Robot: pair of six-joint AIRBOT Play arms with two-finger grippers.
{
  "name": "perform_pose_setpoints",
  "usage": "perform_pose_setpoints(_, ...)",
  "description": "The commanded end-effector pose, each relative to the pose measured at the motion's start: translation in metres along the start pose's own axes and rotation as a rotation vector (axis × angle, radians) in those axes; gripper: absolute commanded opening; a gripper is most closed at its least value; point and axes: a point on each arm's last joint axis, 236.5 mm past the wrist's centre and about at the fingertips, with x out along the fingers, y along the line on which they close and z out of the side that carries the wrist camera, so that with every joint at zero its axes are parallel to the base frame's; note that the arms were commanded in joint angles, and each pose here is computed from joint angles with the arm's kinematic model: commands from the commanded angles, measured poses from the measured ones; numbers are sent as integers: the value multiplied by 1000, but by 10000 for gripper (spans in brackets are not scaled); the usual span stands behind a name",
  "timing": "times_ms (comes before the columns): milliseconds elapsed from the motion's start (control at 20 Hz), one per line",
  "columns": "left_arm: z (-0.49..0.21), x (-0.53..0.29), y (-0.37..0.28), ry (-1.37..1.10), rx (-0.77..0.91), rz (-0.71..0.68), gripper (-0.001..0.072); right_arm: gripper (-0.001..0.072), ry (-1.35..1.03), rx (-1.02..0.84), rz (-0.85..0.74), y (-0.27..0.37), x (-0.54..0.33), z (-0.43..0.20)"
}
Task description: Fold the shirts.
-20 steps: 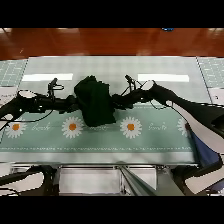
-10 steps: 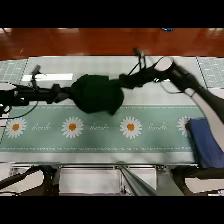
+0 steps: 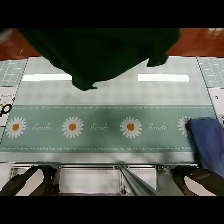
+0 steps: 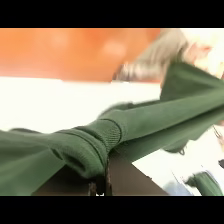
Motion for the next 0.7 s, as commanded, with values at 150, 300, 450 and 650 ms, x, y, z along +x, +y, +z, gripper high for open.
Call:
perform_pose_setpoints(150,22,-85,-156,-134,331,-69,21,23,-114,-176,-128,35,-161,12)
perform_pose_setpoints(300,-25,-102,-182,-15,394,-86,21,23,6,-181,-100,49,-187,-28)
perform_pose_setpoints(450,-65,-110,-187,93,385,-96,21,23,215,-155,55,77,-179,-82)
perform_pose_setpoints(650,-112,-95,-136,209,238,-36,21,23,393,-59,134,67,-127,-136)
